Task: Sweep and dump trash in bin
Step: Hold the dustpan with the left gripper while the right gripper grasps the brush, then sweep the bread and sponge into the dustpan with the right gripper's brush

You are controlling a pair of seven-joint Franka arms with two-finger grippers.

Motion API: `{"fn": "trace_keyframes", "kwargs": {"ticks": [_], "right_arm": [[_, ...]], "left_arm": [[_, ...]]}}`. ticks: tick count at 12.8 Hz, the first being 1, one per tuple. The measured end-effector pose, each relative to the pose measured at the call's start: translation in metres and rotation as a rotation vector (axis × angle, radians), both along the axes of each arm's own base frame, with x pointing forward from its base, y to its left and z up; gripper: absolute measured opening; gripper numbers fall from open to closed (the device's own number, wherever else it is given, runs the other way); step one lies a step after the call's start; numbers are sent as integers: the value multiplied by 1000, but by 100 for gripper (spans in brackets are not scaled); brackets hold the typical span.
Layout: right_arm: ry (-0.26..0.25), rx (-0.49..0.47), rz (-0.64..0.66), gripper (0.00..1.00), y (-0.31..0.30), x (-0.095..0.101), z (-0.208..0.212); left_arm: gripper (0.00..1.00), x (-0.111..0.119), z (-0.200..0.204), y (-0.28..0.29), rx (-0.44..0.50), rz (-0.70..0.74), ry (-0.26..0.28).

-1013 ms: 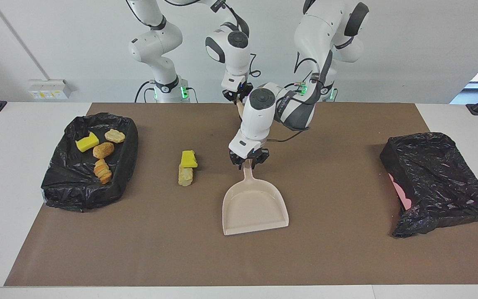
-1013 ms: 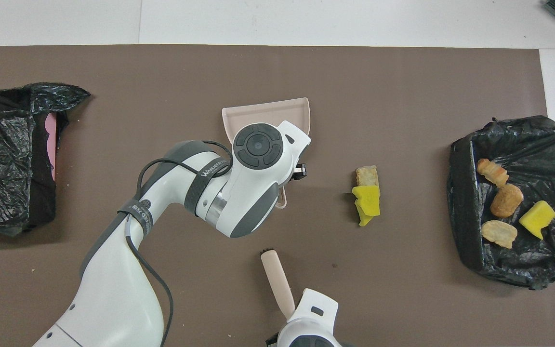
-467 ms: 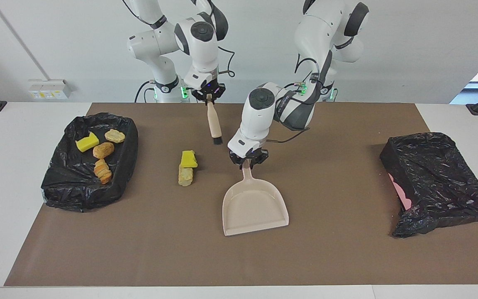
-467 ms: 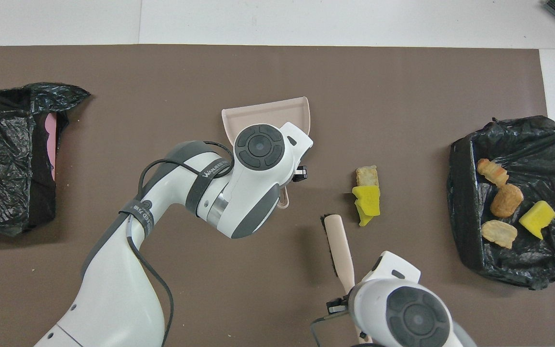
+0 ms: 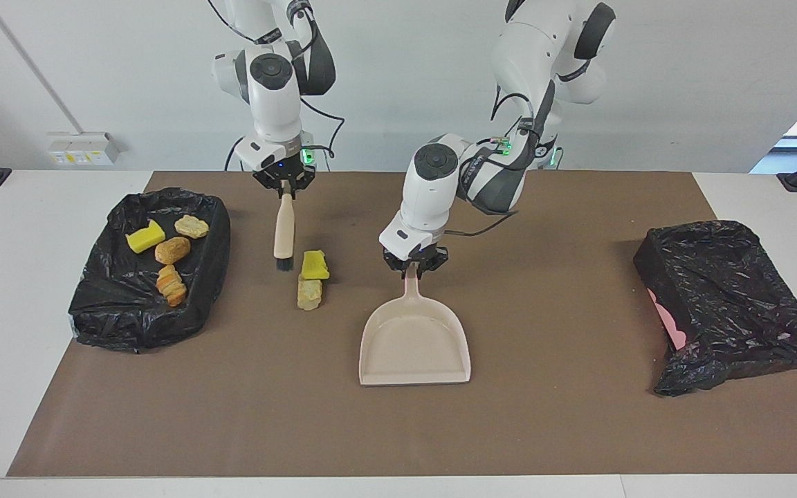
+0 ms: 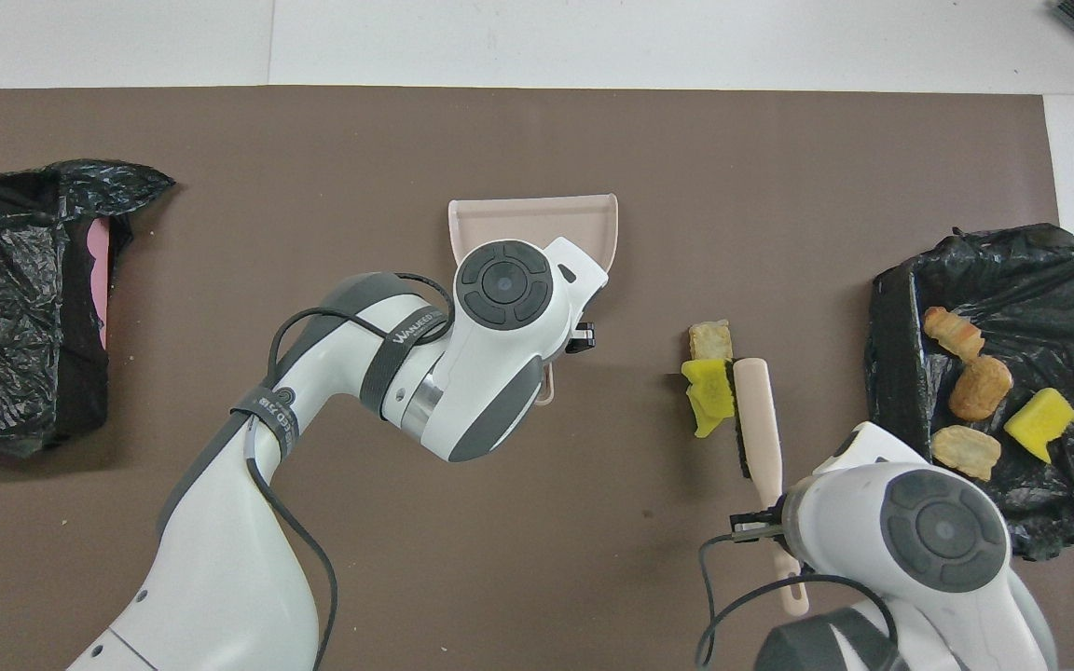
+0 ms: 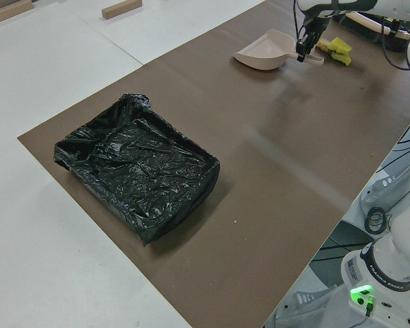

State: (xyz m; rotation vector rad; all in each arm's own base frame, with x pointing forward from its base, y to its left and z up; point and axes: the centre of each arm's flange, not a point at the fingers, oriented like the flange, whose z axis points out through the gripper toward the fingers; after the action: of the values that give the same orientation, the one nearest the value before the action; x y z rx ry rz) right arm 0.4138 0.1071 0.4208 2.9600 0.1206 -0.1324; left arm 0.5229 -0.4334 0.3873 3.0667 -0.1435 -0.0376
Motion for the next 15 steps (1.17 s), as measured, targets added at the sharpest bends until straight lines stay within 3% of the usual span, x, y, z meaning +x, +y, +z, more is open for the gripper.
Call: {"fn": "trace_keyframes", "kwargs": {"ticks": [2,4,11,15], "right_arm": [[-11,-17,3,26,-13,24,-13],[22,-16,1,26,-18,36,-40],[91,-44,52,26,-8,37,-77],[121,-44,88,26,7,35,-93]], "left_arm": [[33,-17,36,14,53,-145,54],[33,-32,63,26,82,-275,96],[33,-52,50,41,153,-678,204],[33,-75,45,42,166,-886,231]]}}
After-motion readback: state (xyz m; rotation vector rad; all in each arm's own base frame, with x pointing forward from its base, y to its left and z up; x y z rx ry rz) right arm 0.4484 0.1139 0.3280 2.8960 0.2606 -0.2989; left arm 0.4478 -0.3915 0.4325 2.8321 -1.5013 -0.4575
